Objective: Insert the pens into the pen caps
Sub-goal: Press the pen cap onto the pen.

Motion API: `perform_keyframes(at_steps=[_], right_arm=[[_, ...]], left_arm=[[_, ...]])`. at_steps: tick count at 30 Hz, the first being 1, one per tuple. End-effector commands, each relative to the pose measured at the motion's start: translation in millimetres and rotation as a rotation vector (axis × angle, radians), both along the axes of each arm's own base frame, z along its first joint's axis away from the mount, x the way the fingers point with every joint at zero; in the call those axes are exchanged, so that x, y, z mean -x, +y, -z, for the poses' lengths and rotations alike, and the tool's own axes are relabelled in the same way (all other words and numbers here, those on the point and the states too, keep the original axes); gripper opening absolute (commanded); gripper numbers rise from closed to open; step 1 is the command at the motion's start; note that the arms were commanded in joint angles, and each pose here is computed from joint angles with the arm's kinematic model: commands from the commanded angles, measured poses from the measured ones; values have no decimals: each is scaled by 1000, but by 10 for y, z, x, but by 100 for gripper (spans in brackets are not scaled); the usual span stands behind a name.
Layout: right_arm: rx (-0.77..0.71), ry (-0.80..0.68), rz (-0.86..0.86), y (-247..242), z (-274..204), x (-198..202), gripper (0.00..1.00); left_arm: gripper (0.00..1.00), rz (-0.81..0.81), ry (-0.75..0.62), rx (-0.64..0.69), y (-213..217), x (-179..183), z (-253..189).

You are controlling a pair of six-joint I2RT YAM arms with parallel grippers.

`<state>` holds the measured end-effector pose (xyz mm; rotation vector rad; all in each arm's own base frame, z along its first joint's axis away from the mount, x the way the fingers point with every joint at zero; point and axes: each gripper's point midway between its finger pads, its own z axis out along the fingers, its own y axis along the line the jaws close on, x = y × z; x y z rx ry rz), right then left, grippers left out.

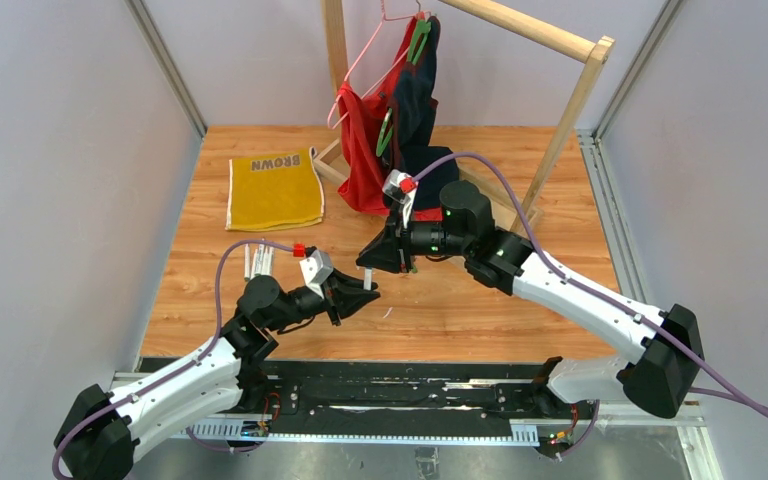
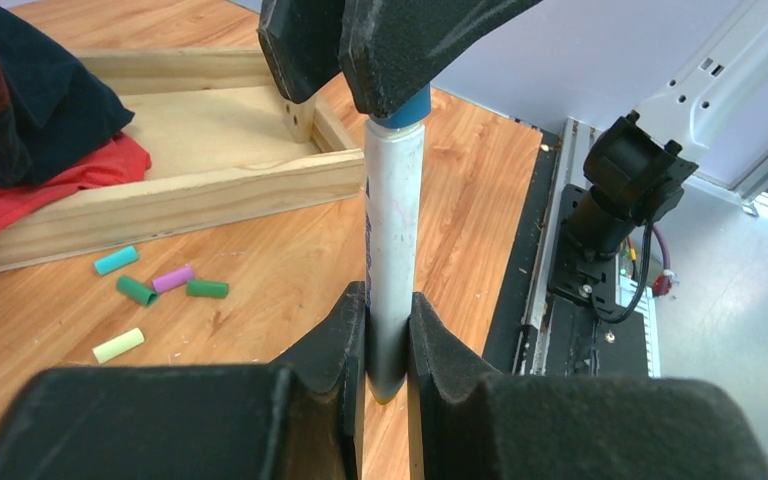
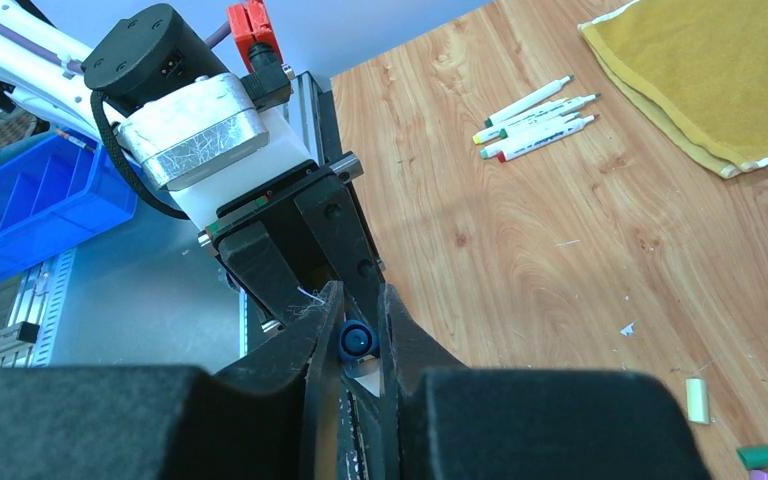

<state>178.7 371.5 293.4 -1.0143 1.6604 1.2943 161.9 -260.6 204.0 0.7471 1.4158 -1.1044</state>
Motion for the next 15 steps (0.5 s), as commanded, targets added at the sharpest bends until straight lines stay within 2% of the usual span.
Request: perform_keyframes(at_steps=[1, 15], right_arm=[[58, 56, -20, 5, 237, 101, 1], [147, 135, -31, -80, 658, 252, 0]], left_arm=[[0, 28, -61, 71, -36, 51, -305], [0, 3, -54, 142, 35, 82, -612]])
